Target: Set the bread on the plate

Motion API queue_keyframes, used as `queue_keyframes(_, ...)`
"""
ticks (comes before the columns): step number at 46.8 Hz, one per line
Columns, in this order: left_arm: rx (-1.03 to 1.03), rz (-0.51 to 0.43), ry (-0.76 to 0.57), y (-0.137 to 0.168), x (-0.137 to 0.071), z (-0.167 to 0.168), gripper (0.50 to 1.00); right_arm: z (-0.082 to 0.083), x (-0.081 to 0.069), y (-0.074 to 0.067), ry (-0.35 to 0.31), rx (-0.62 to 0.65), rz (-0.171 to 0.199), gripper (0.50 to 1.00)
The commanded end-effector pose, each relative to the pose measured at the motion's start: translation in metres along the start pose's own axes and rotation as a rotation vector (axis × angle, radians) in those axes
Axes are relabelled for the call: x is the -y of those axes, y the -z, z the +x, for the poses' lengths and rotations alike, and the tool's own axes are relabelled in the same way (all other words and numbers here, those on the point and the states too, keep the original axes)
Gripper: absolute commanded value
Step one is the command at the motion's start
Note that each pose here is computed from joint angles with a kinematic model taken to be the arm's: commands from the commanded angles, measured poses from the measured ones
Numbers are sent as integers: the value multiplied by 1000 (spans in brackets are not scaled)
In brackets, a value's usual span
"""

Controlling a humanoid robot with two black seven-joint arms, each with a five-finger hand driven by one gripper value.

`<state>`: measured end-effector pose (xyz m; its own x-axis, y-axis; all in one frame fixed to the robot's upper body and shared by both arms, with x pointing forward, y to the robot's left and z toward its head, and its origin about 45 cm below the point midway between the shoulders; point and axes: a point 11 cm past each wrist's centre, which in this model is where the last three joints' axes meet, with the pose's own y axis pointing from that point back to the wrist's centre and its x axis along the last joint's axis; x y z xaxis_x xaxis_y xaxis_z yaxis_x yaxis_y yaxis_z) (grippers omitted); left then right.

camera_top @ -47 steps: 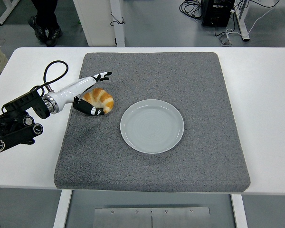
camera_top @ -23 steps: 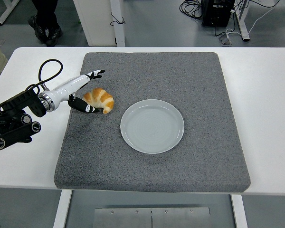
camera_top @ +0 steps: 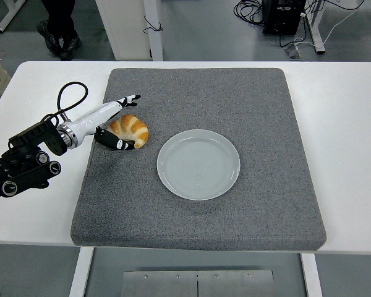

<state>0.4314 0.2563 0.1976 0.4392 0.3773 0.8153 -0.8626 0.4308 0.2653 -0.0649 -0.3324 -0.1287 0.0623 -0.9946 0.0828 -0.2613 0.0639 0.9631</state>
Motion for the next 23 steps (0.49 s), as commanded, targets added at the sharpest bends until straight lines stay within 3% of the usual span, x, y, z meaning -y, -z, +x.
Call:
queue_keyframes(1, -5, -2, -9, -1, 0, 2, 936, 0, 0, 0, 0, 0, 1, 1000)
queue_keyframes(12, -9, -6, -18, -2, 1, 4, 924, 0, 0, 0, 0, 0, 1, 1000)
queue_keyframes(23, -4, -5, -10, -2, 3, 0, 772, 0, 0, 0, 0, 0, 1, 1000)
